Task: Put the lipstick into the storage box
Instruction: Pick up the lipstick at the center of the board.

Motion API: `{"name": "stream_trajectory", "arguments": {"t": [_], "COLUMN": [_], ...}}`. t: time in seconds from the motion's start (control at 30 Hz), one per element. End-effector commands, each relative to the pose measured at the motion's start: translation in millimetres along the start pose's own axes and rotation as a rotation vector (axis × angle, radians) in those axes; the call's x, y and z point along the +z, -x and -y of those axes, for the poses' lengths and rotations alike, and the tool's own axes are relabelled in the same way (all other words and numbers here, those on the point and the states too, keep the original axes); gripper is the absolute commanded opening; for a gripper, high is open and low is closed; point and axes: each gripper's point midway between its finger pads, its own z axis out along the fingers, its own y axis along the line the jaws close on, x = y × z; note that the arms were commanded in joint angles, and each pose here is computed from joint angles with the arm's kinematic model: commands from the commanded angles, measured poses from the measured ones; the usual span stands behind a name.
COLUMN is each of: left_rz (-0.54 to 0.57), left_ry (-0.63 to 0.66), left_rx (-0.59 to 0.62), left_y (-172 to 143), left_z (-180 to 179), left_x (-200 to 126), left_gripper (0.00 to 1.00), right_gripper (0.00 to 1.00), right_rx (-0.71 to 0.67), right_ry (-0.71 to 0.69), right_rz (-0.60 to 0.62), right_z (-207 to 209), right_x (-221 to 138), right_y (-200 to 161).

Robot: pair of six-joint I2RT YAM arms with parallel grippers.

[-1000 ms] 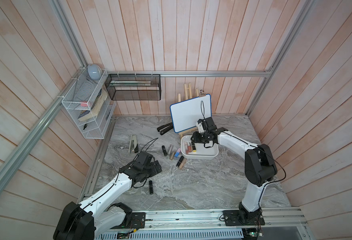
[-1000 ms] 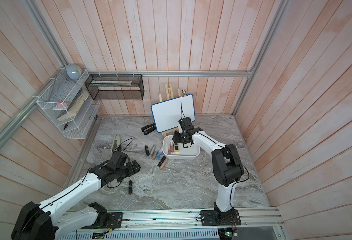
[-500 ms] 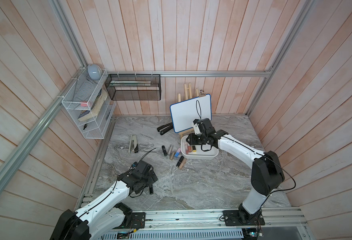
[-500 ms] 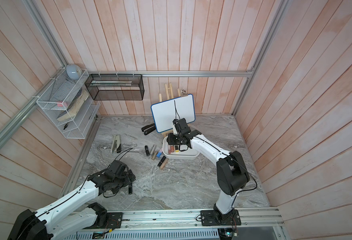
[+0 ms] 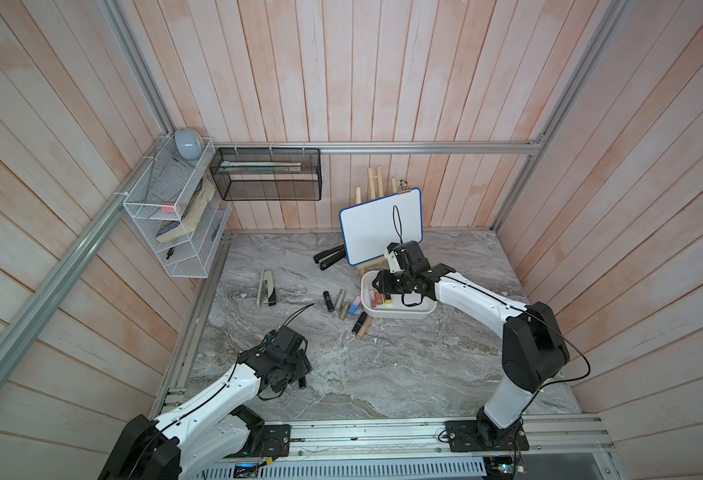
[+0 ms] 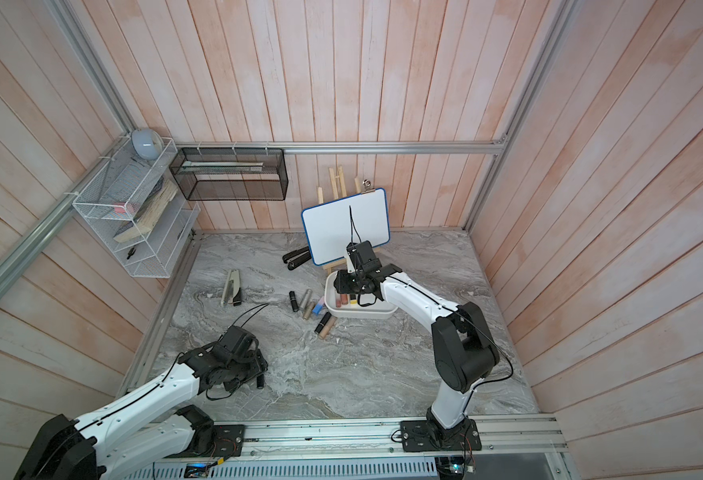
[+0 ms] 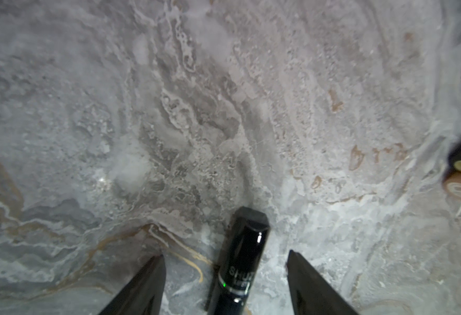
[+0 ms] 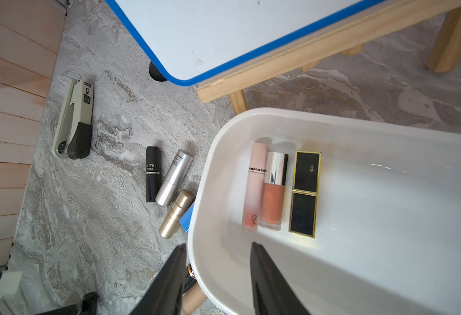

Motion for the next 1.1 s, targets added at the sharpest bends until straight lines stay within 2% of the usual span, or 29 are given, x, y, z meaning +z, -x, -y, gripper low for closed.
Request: {"name": "stream_trajectory", "arguments": {"t": [0.0,0.27,0.4,0.6,0.83,1.07], "left_rz": [-0.050,-0.076,-0.074,-0.094,-0.168,-0.216], "left_ry": [0.017,0.041,0.045,0.044,0.072,0.099], "left_rx": [0.048,0.080,0.094,0.106,0.125,0.136], "left_y": [-9.4,-9.7,-8.2,-11.1,-21.1,-26.6], "left_z": [-3.0,-0.4,0.5,1.4,-0.3,-2.4], "left_x": [8.0,11.7,11.3,13.8,21.1,25.6], "left_gripper": [0.72,0.63,0.51,0.44,0.43,0.31], "right_gripper": [0.43,0.43,0.43,0.43,0.43,0.43], "right_rx": [0.002,0.009,0.005,0.010,0.019,0.037], "right_ry": [0.017,0.023,0.023,0.029,0.036,0.049], "right_rz": [0.037,0.044,0.050,0.070,0.084,0.100], "right_z": [-6.1,-4.9,-5.1,-4.7,-1.4,5.8], "right_x": [-11.8,-10.6,-11.8,-15.2,-16.2,-17.5], "right_y": [6.2,3.5,5.0,6.9,5.9,4.1]}}
